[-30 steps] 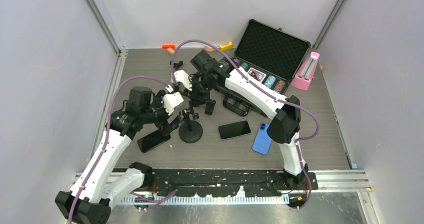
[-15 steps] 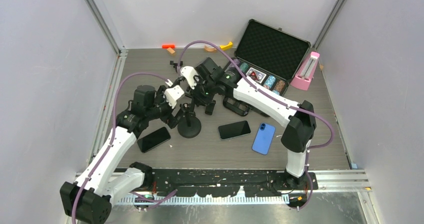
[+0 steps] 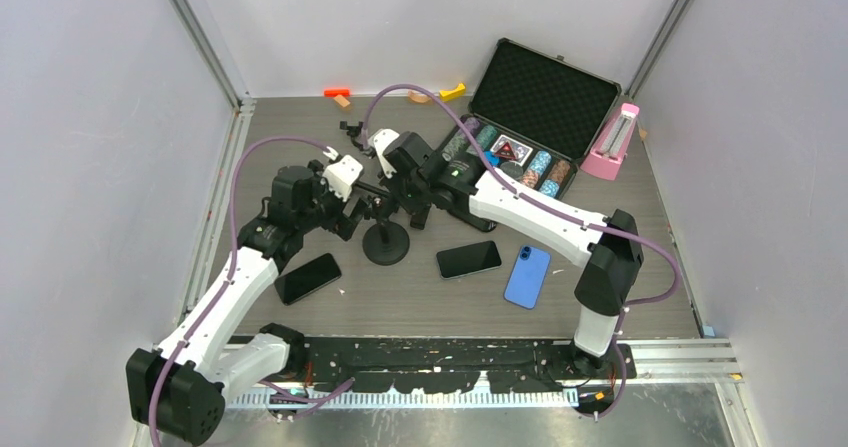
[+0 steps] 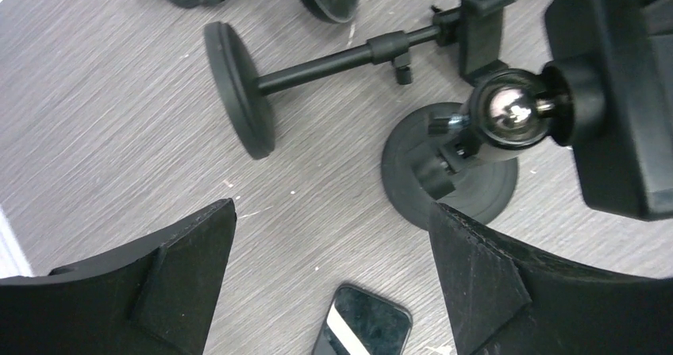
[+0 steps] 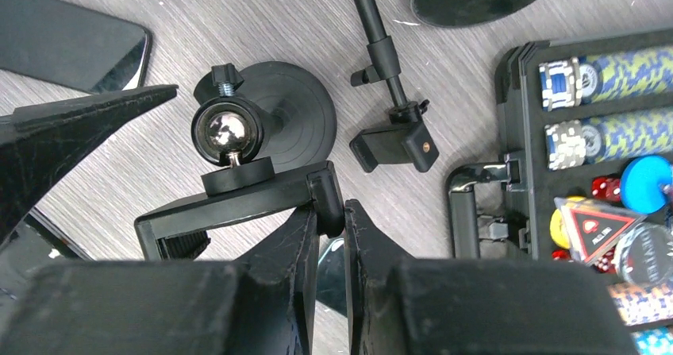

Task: Place the phone on the phone stand
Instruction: Adjust the phone stand at the center of the board, then pick up the phone at the center of the board.

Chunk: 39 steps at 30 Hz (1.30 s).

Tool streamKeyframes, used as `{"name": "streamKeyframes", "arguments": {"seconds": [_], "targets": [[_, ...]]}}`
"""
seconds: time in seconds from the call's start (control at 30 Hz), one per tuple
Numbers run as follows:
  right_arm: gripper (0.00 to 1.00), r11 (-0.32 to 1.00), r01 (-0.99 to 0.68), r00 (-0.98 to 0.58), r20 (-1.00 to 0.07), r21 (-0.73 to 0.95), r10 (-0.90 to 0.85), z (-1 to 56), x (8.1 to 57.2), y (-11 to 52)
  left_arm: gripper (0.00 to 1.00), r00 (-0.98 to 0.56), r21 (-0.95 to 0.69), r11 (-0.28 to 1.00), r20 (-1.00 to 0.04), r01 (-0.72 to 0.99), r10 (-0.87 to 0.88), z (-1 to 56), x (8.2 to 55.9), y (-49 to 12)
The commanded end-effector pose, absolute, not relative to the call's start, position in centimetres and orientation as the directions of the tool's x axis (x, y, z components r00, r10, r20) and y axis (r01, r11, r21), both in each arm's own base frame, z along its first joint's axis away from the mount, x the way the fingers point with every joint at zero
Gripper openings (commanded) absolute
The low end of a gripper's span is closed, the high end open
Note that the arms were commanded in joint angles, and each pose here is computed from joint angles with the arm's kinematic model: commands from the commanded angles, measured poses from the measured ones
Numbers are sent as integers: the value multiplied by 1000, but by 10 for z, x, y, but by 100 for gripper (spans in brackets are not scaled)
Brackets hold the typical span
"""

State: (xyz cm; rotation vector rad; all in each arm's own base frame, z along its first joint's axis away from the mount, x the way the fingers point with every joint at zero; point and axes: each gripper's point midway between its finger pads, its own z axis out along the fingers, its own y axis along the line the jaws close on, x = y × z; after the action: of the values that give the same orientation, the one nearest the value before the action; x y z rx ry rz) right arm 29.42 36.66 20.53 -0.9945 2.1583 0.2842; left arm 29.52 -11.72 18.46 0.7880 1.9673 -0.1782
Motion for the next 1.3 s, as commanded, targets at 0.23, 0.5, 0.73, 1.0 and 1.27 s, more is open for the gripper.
{"name": "streamKeyframes", "arguments": {"seconds": [0.23, 0.5, 0.73, 1.0, 1.27], "targets": [[14, 745, -664, -496, -786, 70, -368, 245, 286, 385, 95, -387, 301, 798, -750, 522, 536, 198, 291, -83], [46, 661, -745, -454, -795, 92, -401, 257, 265, 383, 97, -416, 336, 747, -666, 574, 619, 189, 275, -72], [90, 574, -818, -312, -803, -45, -507, 262, 253, 354, 100, -441, 313, 636, -508, 706, 740, 154, 246, -61], [93, 507, -858, -254, -792, -81, -556, 253, 240, 317, 100, -397, 195, 500, -398, 844, 827, 102, 222, -46], [93, 517, -856, -320, -801, 15, -506, 249, 242, 292, 100, -365, 92, 424, -368, 901, 855, 61, 222, -50]]}}
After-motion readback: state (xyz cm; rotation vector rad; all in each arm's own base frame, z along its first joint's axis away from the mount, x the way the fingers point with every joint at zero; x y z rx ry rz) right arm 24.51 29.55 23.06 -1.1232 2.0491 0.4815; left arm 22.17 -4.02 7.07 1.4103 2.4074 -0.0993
